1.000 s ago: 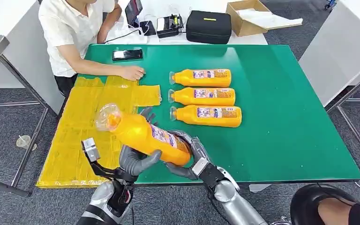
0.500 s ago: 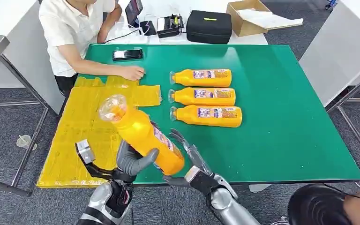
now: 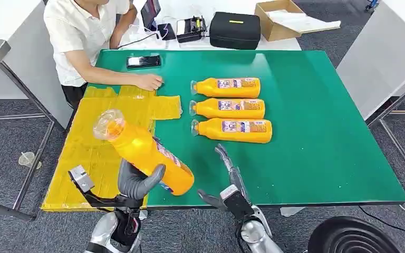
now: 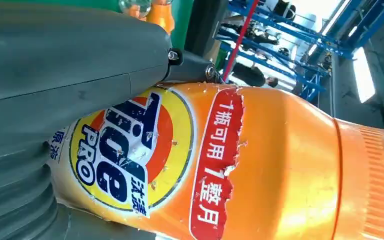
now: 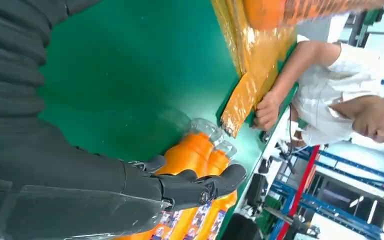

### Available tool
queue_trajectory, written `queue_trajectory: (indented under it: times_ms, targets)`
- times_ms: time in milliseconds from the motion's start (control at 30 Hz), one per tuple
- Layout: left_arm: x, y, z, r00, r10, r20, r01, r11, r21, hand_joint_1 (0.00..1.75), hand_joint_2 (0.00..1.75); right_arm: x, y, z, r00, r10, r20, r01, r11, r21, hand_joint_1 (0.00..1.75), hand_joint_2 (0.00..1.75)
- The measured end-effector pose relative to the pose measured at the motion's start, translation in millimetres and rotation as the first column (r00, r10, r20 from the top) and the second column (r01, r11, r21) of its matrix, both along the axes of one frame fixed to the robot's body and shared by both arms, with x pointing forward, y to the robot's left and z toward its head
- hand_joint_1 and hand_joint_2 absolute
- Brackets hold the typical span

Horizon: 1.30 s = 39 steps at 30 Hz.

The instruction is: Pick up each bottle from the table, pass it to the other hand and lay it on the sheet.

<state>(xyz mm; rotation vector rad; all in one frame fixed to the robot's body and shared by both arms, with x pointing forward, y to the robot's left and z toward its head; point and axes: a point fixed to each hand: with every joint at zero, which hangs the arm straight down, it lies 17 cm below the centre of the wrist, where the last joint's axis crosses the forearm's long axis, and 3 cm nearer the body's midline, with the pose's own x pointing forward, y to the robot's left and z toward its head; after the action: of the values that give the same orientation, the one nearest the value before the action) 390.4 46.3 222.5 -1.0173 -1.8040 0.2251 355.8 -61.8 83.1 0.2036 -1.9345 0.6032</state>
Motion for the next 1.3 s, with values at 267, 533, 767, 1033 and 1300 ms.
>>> queue_trajectory:
  times_ms: [267, 533, 767, 1033, 1300]
  targets:
    - [10, 11, -10, 0.987, 0.158, 0.041, -0.163, 0.968, 0.193, 1.75, 1.75, 14, -29, 14, 0.978, -0.186, 0.096, 0.189, 0.982, -0.019, 0.00, 1.75]
    - [35, 45, -36, 0.844, 0.380, 0.379, -0.531, 0.492, 0.690, 1.75, 1.75, 26, -114, 81, 0.777, -0.549, 0.308, 0.553, 0.829, 0.082, 0.00, 1.75]
    - [74, 65, -76, 0.809, 0.217, 0.547, -0.560, 0.000, 0.828, 1.75, 1.75, 21, -141, 130, 0.689, -0.607, 0.396, 0.595, 0.786, 0.167, 0.00, 1.75]
    - [132, 120, -120, 0.831, 0.095, 0.548, -0.502, -0.297, 0.813, 1.75, 1.75, 27, -164, 131, 0.683, -0.659, 0.314, 0.610, 0.752, 0.250, 0.00, 1.75]
    - [154, 182, -171, 0.900, -0.004, 0.437, -0.369, -0.543, 0.754, 1.75, 1.75, 28, -168, 125, 0.699, -0.659, 0.278, 0.604, 0.752, 0.263, 0.00, 1.75]
